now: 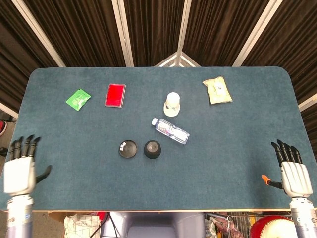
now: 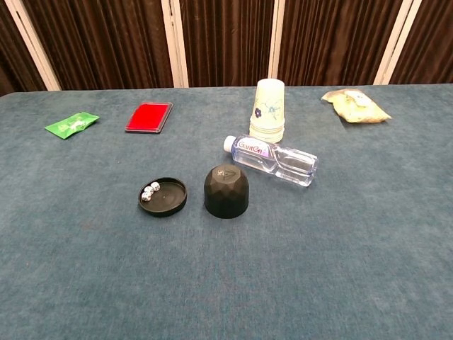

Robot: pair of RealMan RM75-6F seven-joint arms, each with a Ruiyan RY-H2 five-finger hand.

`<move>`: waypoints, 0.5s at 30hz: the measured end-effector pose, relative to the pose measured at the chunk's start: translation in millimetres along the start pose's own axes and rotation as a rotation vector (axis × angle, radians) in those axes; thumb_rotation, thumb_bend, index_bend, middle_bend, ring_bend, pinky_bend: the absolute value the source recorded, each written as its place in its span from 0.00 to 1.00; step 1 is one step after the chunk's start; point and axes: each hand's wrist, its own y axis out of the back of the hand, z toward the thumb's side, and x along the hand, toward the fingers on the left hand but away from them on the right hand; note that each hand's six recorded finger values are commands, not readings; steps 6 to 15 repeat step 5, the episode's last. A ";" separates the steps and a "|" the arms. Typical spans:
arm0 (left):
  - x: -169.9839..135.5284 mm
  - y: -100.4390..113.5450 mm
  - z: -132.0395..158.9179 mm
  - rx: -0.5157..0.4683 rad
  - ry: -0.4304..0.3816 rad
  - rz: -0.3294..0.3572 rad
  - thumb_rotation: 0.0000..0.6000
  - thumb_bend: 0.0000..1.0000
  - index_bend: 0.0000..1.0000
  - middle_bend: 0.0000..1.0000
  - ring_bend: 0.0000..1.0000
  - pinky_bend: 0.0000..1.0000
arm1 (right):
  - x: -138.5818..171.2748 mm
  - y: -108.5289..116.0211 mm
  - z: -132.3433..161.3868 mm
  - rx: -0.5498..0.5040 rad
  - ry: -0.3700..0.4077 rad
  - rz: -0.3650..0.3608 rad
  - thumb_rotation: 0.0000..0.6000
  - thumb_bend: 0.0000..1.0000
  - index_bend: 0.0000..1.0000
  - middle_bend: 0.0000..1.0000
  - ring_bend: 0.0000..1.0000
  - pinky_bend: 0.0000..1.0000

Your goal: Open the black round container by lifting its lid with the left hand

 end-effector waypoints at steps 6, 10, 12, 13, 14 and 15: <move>-9.5 12.7 -45.7 -0.017 0.059 0.000 1.00 0.31 0.17 0.13 0.00 0.00 | 0.0 0.0 0.0 0.000 0.000 0.000 1.00 0.18 0.08 0.00 0.00 0.04; -9.5 12.7 -45.7 -0.017 0.059 0.000 1.00 0.31 0.17 0.13 0.00 0.00 | 0.0 0.0 0.0 0.000 0.000 0.000 1.00 0.18 0.08 0.00 0.00 0.04; -9.5 12.7 -45.7 -0.017 0.059 0.000 1.00 0.31 0.17 0.13 0.00 0.00 | 0.0 0.0 0.0 0.000 0.000 0.000 1.00 0.18 0.08 0.00 0.00 0.04; -9.5 12.7 -45.7 -0.017 0.059 0.000 1.00 0.31 0.17 0.13 0.00 0.00 | 0.0 0.0 0.0 0.000 0.000 0.000 1.00 0.18 0.08 0.00 0.00 0.04; -9.5 12.7 -45.7 -0.017 0.059 0.000 1.00 0.31 0.17 0.13 0.00 0.00 | 0.0 0.0 0.0 0.000 0.000 0.000 1.00 0.18 0.08 0.00 0.00 0.04; -9.5 12.7 -45.7 -0.017 0.059 0.000 1.00 0.31 0.17 0.13 0.00 0.00 | 0.0 0.0 0.0 0.000 0.000 0.000 1.00 0.18 0.08 0.00 0.00 0.04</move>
